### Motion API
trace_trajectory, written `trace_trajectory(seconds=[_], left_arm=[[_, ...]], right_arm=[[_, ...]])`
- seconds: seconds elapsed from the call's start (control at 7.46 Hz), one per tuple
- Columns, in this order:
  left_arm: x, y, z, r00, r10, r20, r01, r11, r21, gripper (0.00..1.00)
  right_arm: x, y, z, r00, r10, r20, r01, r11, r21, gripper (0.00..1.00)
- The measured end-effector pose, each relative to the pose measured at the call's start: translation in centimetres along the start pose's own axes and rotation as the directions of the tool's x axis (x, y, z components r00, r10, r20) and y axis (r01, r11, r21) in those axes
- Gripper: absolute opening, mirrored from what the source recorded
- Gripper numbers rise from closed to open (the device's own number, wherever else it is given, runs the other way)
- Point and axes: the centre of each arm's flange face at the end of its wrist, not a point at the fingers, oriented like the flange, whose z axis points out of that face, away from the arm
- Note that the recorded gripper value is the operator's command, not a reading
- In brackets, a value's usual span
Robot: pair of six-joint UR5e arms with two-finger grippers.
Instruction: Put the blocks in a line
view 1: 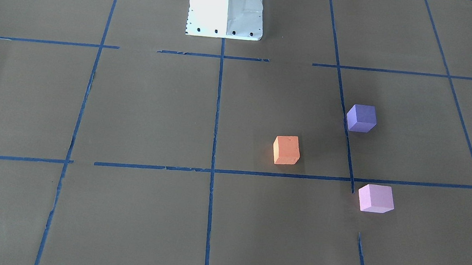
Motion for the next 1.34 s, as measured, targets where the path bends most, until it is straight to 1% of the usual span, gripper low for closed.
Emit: trace_trajectory(seconds=[0.13, 0.27, 0.4, 0.54, 0.67, 0.8, 0.94, 1.07, 1.21, 1.34], left_arm=[[6.3, -2.0, 1.0, 0.999, -0.004, -0.032, 0.004, 1.000, 0.000, 1.00], [12.7, -3.1, 2.4, 0.998, -0.002, -0.068, 0.001, 1.000, -0.012, 1.00], [17.9, -3.3, 3.7, 0.994, -0.005, -0.110, 0.003, 1.000, -0.013, 1.00], [21.7, -2.9, 5.1, 0.988, 0.007, -0.157, -0.006, 1.000, 0.003, 1.00], [24.9, -2.5, 6.9, 0.986, 0.022, -0.166, -0.016, 0.999, 0.039, 1.00], [28.2, -1.8, 8.9, 0.991, 0.027, -0.129, -0.014, 0.996, 0.094, 1.00], [30.7, -0.9, 10.7, 0.994, 0.029, -0.105, -0.016, 0.992, 0.126, 1.00], [32.4, -0.2, 11.9, 0.994, 0.033, -0.102, -0.020, 0.991, 0.130, 1.00], [33.3, 0.0, 13.0, 0.995, 0.031, -0.097, -0.020, 0.993, 0.116, 1.00], [34.1, -0.6, 14.6, 0.996, -0.001, -0.085, 0.008, 0.997, 0.079, 1.00]], right_arm=[[0.0, 0.0, 0.0, 1.000, 0.001, 0.000, -0.001, 1.000, 0.000, 1.00], [0.0, 0.0, 0.0, 1.000, 0.001, 0.000, -0.001, 1.000, 0.000, 1.00], [0.0, 0.0, 0.0, 1.000, 0.000, 0.000, 0.000, 1.000, 0.000, 1.00], [0.0, 0.0, 0.0, 1.000, 0.000, 0.000, 0.000, 1.000, 0.000, 1.00], [0.0, 0.0, 0.0, 1.000, 0.000, 0.000, 0.000, 1.000, 0.000, 1.00], [0.0, 0.0, 0.0, 1.000, 0.000, 0.000, 0.000, 1.000, 0.000, 1.00], [0.0, 0.0, 0.0, 1.000, 0.000, 0.000, 0.000, 1.000, 0.000, 1.00], [0.0, 0.0, 0.0, 1.000, 0.000, 0.000, 0.000, 1.000, 0.000, 1.00], [0.0, 0.0, 0.0, 1.000, 0.000, 0.000, 0.000, 1.000, 0.000, 1.00], [0.0, 0.0, 0.0, 1.000, 0.000, 0.000, 0.000, 1.000, 0.000, 1.00]])
